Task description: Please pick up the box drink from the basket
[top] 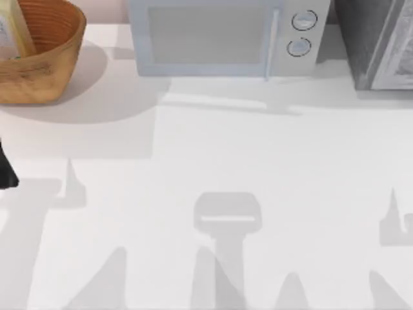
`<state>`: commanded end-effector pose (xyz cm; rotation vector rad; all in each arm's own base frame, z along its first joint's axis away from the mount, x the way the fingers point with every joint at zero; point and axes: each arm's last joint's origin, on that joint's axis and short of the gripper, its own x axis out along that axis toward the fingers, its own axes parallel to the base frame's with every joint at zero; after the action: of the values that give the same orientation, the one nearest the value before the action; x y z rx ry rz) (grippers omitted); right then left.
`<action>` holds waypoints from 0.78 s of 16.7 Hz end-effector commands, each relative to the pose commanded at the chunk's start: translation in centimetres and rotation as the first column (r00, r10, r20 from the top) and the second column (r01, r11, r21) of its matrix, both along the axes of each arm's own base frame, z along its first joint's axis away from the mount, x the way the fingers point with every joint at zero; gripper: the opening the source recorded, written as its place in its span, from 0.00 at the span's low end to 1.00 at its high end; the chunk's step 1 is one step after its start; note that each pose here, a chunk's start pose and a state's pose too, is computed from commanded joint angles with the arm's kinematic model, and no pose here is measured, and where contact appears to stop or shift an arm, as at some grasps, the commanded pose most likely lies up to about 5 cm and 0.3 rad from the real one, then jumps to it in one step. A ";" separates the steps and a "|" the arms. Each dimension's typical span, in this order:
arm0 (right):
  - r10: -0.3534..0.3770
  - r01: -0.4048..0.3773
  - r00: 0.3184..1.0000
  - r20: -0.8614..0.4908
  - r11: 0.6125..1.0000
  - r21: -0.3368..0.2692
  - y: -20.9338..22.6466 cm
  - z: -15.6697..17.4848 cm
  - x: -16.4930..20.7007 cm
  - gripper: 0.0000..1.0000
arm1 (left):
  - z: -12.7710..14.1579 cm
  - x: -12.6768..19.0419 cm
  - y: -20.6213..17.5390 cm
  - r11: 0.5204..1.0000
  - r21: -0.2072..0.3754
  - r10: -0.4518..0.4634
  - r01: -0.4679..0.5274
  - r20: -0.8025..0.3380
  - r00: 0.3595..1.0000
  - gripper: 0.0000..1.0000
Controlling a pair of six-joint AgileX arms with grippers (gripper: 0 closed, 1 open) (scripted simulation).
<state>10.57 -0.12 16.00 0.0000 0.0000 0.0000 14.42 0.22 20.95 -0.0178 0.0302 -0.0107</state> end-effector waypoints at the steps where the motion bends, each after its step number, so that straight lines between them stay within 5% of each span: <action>1: 0.000 0.000 1.000 0.000 1.000 0.000 0.0 0.0 0.0 1.00 | 0.8 1.1 0.1 1.000 -0.001 -0.002 0.002 0.004 1.000 1.00; 7: 0.000 0.000 1.000 0.000 1.000 0.000 0.0 0.0 0.0 1.00 | 3.4 10.4 1.1 1.000 0.003 -0.015 0.015 0.035 0.999 1.00; 13: 0.000 0.000 1.000 0.000 1.000 0.000 0.0 0.0 0.0 1.00 | -0.4 20.2 2.9 1.000 0.013 -0.018 0.017 0.053 0.998 1.00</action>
<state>10.57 -0.12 16.00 0.0000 0.0000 0.0000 34.61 3.12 20.57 -0.0042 -0.0225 -0.0288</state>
